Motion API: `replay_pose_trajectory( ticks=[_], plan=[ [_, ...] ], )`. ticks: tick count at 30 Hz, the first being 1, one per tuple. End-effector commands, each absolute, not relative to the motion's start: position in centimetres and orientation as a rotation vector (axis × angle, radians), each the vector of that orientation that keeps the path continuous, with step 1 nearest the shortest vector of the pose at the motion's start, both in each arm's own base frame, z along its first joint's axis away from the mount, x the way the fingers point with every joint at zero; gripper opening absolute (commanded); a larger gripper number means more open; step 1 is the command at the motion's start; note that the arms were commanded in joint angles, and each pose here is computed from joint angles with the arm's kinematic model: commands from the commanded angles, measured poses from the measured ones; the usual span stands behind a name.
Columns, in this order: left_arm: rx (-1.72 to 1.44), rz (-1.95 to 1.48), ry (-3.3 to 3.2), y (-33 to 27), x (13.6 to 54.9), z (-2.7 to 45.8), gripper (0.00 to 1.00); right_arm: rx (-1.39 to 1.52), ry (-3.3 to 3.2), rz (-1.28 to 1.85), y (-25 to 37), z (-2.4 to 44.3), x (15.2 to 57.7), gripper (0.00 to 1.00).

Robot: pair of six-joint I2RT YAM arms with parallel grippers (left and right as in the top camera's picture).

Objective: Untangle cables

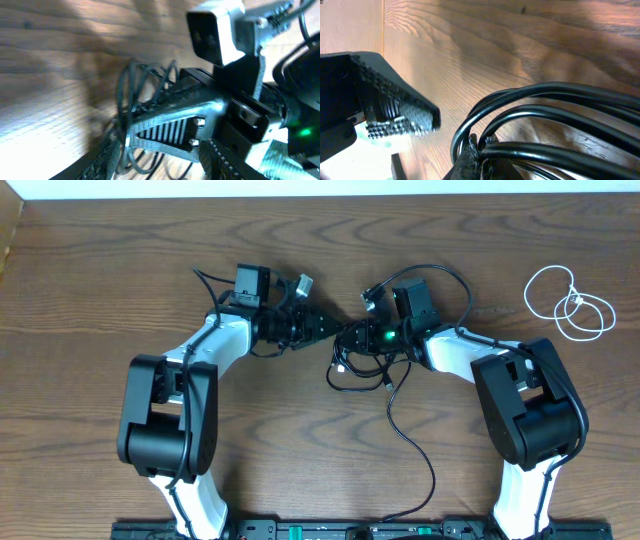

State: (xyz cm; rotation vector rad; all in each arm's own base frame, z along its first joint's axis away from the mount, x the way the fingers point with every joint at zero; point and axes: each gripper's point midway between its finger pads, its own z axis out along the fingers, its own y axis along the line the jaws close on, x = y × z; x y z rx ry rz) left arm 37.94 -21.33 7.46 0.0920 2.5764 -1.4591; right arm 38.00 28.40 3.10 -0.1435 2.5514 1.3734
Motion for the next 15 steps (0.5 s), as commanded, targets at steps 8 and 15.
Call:
replay_pose_trajectory(
  ticks=[8, 15],
  plan=[
    [0.145, -1.200, 2.701, -19.8, 36.9, 4.1, 0.45, -0.221, 2.495, 1.419, 28.6, 4.6, 38.3, 0.01],
    [0.155, -1.165, 2.723, -19.7, 36.7, 3.7, 0.45, -0.278, 2.443, 1.480, 29.1, 5.6, 38.2, 0.01]
  ],
)
